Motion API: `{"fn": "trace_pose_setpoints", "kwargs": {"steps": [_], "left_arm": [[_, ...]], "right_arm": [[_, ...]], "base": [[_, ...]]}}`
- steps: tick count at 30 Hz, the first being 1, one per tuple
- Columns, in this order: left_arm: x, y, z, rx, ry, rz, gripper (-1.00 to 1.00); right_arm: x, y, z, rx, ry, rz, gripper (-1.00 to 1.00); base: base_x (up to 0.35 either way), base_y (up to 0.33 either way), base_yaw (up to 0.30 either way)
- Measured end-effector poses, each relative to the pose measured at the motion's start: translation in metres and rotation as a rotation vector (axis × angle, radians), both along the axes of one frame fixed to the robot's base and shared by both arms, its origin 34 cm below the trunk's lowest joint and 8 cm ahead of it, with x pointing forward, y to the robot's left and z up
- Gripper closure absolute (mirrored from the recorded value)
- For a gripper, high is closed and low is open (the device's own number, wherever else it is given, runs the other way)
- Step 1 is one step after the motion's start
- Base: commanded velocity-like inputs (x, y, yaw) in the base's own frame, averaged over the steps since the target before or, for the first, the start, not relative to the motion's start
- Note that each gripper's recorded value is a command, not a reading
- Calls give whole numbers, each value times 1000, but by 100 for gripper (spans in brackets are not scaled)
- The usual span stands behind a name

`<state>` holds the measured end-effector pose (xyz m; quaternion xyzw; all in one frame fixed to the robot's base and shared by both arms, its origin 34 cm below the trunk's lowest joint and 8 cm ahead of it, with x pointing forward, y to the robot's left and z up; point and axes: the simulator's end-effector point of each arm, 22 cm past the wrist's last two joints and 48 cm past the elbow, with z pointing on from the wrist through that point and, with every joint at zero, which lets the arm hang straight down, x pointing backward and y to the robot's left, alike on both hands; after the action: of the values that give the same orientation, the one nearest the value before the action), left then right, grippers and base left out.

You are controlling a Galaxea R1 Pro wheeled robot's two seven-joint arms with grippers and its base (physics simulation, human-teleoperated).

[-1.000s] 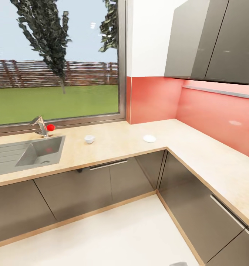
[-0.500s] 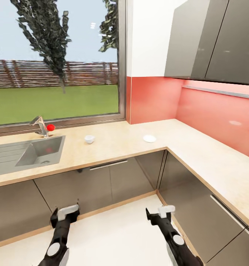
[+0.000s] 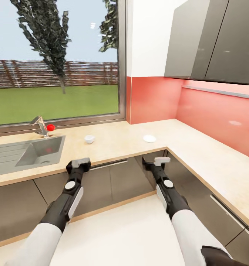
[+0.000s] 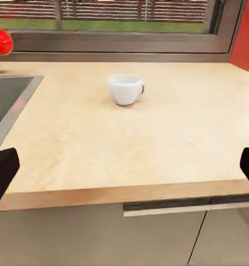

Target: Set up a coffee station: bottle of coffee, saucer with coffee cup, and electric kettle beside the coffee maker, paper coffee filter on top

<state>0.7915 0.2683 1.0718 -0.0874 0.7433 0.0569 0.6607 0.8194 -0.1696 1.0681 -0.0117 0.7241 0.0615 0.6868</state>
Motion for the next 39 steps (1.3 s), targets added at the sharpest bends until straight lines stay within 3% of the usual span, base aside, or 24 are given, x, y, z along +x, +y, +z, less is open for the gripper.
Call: {"fn": "trace_pose_setpoints", "kwargs": {"steps": [3, 6, 9, 14, 21, 26, 30, 31, 39], "left_arm": [[26, -10, 39, 9, -6, -21, -100], [51, -18, 83, 11, 8, -38, -100], [62, -20, 100, 17, 36, -45, -100], [93, -25, 131, 26, 100, -81, -100], [117, -31, 132, 18, 212, -146, -100], [117, -49, 121, 5, 243, -253, -100], [114, -52, 111, -3, 262, -320, -100], [112, -61, 105, -8, 269, -368, -100], [98, -59, 66, -14, 314, -368, -100]], "right_arm": [[27, -1, 53, 3, -63, -12, -100], [57, -10, 101, 2, -35, -52, -100], [68, -15, 122, 1, -22, -71, -100], [81, -44, 146, -14, 42, -176, -100], [87, -60, 155, -32, 103, -202, -100], [86, -93, 131, 6, 160, -242, -100], [84, -97, 116, 15, 190, -248, -100], [83, -96, 112, 16, 199, -246, -100], [82, -93, 107, 15, 210, -241, -100]], "base": [[0, 0, 0], [0, 0, 0], [0, 0, 0], [0, 0, 0], [0, 0, 0], [0, 0, 0], [0, 0, -7], [0, 0, -23], [5, 0, -4]]}}
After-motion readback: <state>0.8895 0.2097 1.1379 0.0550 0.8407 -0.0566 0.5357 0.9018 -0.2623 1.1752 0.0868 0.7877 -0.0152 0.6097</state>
